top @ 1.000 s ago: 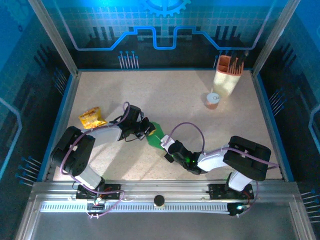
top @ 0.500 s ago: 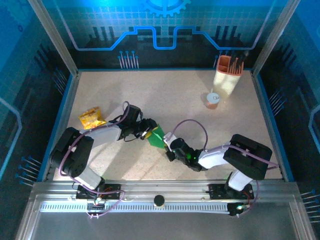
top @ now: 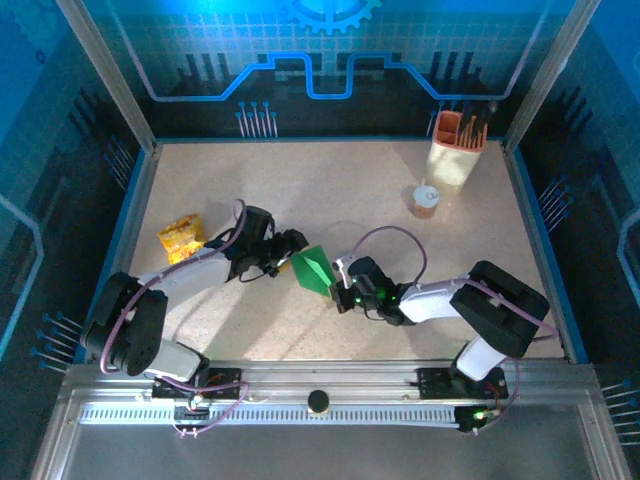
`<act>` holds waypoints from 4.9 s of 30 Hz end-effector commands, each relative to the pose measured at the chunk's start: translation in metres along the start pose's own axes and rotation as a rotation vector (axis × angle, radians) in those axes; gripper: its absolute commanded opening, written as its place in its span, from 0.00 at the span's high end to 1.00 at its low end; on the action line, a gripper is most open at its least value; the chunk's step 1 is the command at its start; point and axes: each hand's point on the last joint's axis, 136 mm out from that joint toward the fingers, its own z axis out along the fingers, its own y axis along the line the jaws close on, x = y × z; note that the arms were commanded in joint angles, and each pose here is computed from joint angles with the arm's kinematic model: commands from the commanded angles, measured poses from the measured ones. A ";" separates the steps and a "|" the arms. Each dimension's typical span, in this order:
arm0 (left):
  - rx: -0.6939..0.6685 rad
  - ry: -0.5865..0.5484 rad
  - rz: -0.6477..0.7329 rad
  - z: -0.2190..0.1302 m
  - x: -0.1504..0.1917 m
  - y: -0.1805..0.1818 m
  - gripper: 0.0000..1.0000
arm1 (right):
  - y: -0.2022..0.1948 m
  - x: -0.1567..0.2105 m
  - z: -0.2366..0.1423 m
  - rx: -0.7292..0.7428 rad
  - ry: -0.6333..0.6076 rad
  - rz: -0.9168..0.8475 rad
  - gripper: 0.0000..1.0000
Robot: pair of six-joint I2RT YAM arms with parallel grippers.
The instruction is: Fold a paper plane with a square sheet of paper (pick it up from the middle)
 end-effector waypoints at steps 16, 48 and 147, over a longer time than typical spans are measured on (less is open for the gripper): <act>0.003 0.035 0.000 0.004 0.007 0.009 0.38 | 0.015 -0.001 0.007 -0.215 0.076 0.260 0.97; -0.085 0.161 -0.002 0.052 0.032 0.040 0.87 | 0.001 0.018 0.011 -0.274 0.044 0.506 0.97; -0.198 0.127 0.042 0.054 0.054 0.069 0.92 | -0.003 0.000 0.006 -0.296 0.062 0.603 0.99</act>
